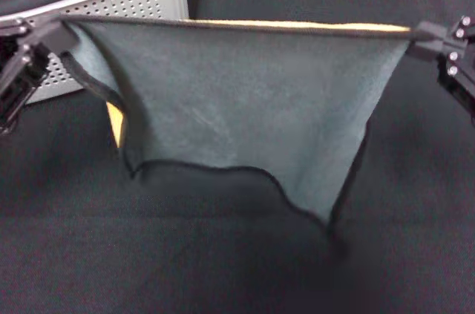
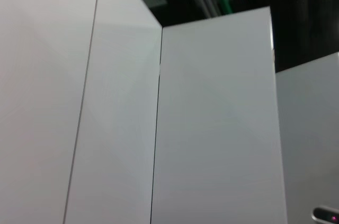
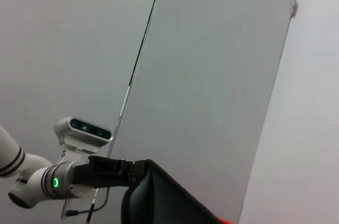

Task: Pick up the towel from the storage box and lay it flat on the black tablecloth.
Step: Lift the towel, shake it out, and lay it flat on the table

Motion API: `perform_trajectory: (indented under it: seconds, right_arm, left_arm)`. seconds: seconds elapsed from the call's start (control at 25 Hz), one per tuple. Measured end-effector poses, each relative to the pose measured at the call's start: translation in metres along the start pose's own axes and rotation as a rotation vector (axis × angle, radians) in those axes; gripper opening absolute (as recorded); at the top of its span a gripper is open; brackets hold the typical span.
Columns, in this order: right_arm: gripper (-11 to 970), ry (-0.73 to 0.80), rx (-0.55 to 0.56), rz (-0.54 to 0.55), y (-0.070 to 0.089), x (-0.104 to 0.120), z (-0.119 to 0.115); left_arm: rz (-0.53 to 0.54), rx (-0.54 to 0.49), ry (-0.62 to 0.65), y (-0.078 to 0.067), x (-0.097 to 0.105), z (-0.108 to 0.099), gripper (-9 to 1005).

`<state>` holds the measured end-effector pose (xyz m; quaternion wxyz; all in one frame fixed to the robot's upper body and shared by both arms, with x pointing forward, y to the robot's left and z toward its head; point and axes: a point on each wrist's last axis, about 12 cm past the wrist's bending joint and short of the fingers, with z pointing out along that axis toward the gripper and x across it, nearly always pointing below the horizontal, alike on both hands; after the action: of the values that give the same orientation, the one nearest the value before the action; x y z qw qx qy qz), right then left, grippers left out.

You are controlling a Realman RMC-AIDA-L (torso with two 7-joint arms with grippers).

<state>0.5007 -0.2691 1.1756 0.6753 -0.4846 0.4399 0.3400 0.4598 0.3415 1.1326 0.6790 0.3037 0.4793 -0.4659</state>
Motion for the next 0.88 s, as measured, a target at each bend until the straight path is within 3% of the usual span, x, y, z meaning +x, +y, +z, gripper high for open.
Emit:
perform_trajectory:
  seconds: [0.4, 0.88]
  right_arm:
    - [11, -0.007, -0.028, 0.038, 0.002, -0.006, 0.003]
    - [11, 0.002, -0.206, 0.124, 0.024, -0.009, 0.005]
  left_arm:
    - [-0.049, 0.02, 0.056, -0.007, 0.003, -0.007, 30]
    - [-0.082, 0.113, 0.209, -0.023, 0.015, -0.007, 31]
